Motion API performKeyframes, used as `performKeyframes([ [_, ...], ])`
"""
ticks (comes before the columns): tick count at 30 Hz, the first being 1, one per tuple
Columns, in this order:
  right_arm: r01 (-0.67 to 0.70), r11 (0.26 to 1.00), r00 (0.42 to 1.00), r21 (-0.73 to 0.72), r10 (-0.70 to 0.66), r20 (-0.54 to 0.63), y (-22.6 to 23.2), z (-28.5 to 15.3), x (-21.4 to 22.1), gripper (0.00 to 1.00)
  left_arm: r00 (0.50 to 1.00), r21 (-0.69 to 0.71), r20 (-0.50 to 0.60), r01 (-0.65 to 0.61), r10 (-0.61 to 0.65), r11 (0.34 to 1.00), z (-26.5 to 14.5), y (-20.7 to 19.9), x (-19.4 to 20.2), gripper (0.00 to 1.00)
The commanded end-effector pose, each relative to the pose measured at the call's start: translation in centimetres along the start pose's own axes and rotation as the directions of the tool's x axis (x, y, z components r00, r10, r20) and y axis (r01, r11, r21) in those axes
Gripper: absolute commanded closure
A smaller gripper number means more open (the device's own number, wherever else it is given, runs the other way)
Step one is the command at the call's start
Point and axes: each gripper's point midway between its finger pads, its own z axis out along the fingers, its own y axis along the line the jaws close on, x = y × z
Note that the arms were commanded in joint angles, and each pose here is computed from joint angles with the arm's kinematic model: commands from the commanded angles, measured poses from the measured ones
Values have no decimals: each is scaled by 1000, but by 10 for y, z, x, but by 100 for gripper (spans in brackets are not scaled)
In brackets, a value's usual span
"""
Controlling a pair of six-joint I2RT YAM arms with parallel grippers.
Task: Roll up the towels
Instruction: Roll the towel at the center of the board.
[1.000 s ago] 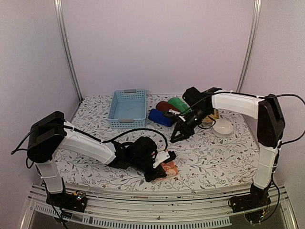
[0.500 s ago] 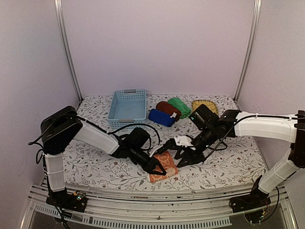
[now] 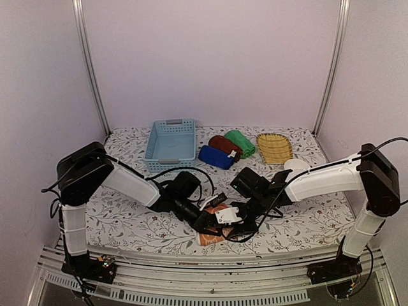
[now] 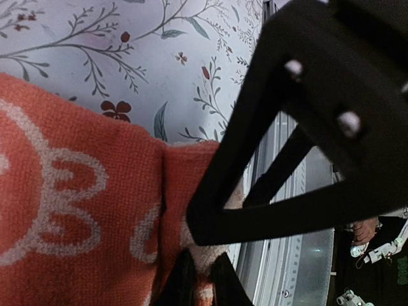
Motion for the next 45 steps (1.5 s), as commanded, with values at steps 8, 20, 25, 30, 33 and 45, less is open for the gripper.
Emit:
performKeyframes([
  [8,-47,993,997,-112,40,-63,14,30,15,82,999,-211,-22,36,-42,977,-14,36,20,78],
  [20,-233,876,973,-422,210,-100,49,32,8,93,915,-698,319,50,248,714,-153,24,-26,57],
  [25,-387,747,919,-541,364,-154,39,36,6,93,848,-758,382,61,367,650,-193,4,-24,53],
  [30,-492,607,848,-623,495,-188,24,35,10,93,764,-759,324,-142,558,636,-182,-49,-13,57],
  [33,-525,550,815,-650,544,-198,18,37,15,93,718,-754,247,-280,651,594,-158,-73,7,54],
  [45,-589,477,768,-652,581,-268,17,51,26,93,662,-635,-136,-630,737,448,-61,-68,27,53],
])
